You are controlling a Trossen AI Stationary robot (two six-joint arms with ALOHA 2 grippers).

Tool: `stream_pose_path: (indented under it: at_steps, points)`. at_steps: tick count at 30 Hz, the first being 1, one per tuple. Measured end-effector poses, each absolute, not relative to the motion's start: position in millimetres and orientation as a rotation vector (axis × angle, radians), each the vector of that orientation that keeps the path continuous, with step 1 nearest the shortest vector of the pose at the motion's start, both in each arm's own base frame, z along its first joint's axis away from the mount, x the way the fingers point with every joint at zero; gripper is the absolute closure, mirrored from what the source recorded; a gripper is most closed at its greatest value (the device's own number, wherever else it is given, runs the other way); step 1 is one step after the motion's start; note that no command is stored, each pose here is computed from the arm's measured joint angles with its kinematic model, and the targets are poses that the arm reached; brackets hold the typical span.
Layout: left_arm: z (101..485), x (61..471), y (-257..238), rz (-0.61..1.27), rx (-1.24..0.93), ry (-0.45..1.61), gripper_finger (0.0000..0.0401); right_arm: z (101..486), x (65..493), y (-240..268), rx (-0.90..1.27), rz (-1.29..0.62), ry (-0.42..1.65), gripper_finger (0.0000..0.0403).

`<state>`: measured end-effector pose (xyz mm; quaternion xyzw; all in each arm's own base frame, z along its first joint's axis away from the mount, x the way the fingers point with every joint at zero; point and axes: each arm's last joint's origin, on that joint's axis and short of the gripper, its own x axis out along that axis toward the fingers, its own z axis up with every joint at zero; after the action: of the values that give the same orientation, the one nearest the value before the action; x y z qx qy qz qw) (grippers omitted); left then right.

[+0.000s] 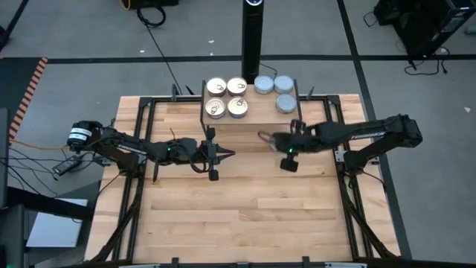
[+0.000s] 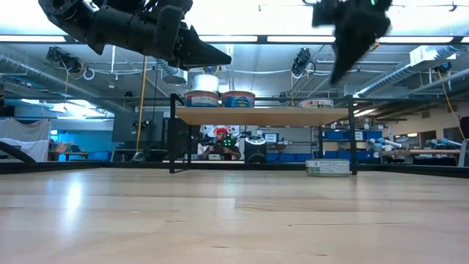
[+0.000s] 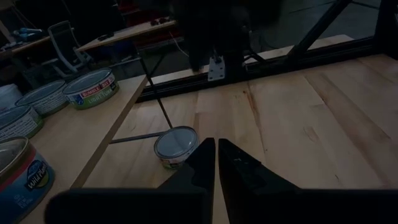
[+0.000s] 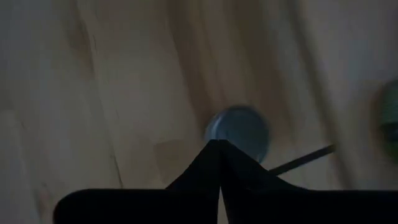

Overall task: Stack canned seafood by type on shelf
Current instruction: Put the green tuna can on the shelf aligned with the other green tuna can

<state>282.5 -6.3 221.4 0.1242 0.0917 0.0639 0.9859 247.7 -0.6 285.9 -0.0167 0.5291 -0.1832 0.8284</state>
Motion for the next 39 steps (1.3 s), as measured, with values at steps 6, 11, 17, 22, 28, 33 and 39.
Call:
stream_pose_path:
  at_steps: [6, 11, 17, 22, 28, 33, 39]
  points:
    - [222, 283, -6, 0.129, 0.248, 0.177, 0.0376, 230, 243, -1, -0.021, -0.393, 1.136, 0.0350]
    - [224, 283, -6, 0.132, 0.247, 0.156, 0.0376, 211, 240, -16, 0.044, -0.408, 1.137, 0.0300]
    - [224, 283, -6, 0.131, 0.248, 0.159, 0.0376, 201, 239, -28, 0.047, -0.377, 1.123, 0.0274]
    - [223, 283, -6, 0.131, 0.249, 0.166, 0.0376, 197, 238, -31, 0.047, -0.358, 1.116, 0.0274]
    - [223, 283, -6, 0.131, 0.249, 0.166, 0.0376, 191, 237, -32, 0.049, -0.357, 1.111, 0.0273]
    - [223, 283, -6, 0.131, 0.249, 0.166, 0.0376, 187, 235, -32, 0.048, -0.367, 1.112, 0.0272]
    - [223, 283, -6, 0.130, 0.250, 0.166, 0.0376, 179, 239, -37, 0.051, -0.381, 1.141, 0.0273]
